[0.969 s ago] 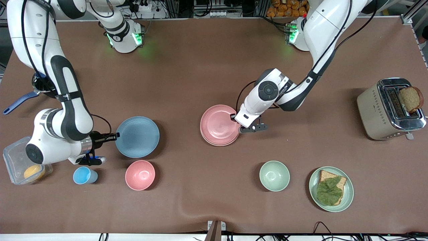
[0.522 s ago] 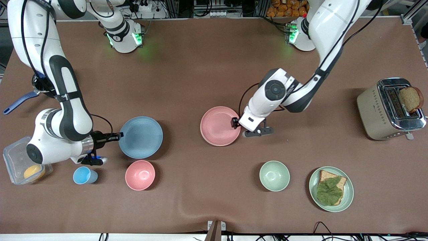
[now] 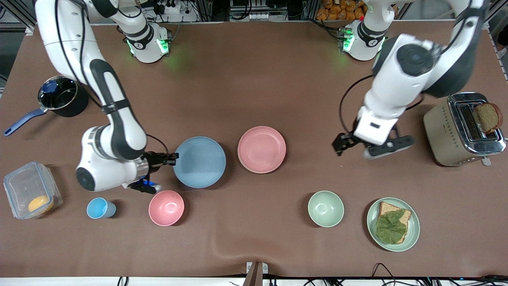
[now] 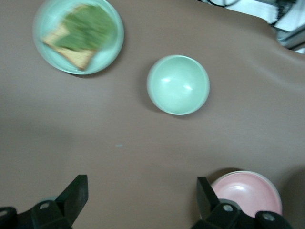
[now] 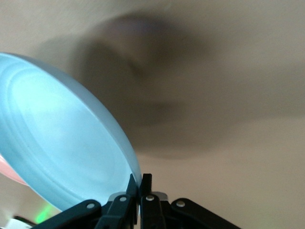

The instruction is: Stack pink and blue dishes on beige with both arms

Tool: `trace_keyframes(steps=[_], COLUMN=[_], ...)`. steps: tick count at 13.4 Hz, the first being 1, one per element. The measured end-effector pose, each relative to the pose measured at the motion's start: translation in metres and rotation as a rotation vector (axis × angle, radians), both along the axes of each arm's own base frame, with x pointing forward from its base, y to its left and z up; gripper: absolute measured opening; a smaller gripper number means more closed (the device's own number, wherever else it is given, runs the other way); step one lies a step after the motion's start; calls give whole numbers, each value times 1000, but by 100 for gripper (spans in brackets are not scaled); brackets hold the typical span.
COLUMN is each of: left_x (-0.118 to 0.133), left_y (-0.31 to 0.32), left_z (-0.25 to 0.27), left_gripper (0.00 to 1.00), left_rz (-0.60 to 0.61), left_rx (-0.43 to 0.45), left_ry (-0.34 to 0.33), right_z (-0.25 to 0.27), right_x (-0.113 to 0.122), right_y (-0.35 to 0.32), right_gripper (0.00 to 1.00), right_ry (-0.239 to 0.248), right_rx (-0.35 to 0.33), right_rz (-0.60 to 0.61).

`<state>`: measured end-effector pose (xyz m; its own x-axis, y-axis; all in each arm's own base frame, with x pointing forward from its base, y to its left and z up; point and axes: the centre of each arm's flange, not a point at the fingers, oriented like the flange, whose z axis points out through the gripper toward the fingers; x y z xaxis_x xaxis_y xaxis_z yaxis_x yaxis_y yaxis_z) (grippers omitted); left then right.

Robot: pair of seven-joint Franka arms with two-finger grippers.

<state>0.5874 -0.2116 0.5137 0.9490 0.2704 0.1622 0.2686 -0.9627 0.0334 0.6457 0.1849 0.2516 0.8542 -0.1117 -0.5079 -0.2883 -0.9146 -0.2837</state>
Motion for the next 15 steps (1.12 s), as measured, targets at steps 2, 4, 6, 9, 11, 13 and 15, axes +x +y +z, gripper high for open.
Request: trace_keyframes(steps=[2,4,6,9,11,13,15], left_x=[0,1,6,6,-1,-7,-12], left_y=[22,39,66,105,124,127,127], left_z=[40,61,76,96,100,108,115], left_gripper=[100,100,100,100,100,100,100], left_rz=[-20,-53,-109,-183,-215,-244,-243], left_rx=[38,56,52,61,90,103,107], left_ry=[41,69,75,85,137,163,170], right_z=[1,2,-5,-26,-26,-20,-15], right_x=[-8,-16,-32,-60,-65,-66,-70], right_y=[31,65,104,144,151,158,172], right_gripper=[4,4,4,4,4,4,4], right_ry=[37,50,52,70,80,68,54], right_rx=[1,-31,-69,-58,-58,-66,-74], right_rz=[-51,-96,-123,-175,-200,-229,-250])
